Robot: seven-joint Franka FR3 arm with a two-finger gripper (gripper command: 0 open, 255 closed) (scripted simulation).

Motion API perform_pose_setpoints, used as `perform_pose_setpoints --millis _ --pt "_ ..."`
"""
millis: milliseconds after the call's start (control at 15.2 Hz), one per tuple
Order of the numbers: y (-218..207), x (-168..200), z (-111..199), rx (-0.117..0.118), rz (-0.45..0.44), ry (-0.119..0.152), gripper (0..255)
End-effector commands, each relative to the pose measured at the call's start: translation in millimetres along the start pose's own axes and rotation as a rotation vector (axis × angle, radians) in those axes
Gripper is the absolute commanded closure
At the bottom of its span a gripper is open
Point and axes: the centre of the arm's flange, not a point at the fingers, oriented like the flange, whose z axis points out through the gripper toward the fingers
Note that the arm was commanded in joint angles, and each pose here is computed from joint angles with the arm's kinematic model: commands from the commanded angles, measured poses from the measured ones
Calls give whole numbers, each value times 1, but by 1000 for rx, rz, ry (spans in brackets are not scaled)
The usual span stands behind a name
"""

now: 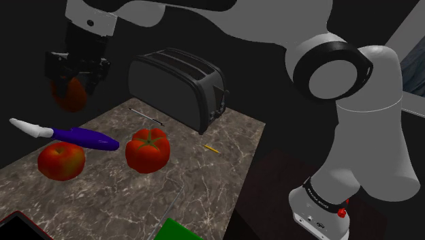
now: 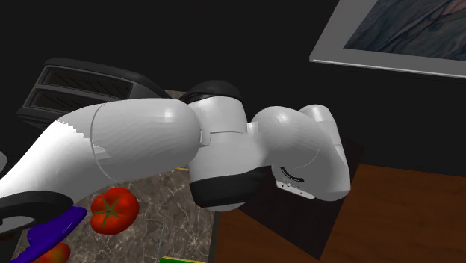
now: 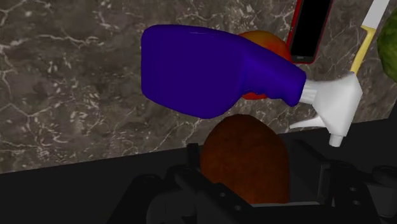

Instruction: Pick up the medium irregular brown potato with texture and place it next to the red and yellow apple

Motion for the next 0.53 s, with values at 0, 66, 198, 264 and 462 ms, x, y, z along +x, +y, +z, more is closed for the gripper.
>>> perform_pose_setpoints --millis 0,66,198,264,462 --pt "4 -1 11 0 0 1 255" --pt "6 -2 16 0 0 1 255" --pt "10 -4 26 0 0 1 255" --pt "12 -5 30 0 0 1 255" --pt "18 -8 45 0 0 1 255"
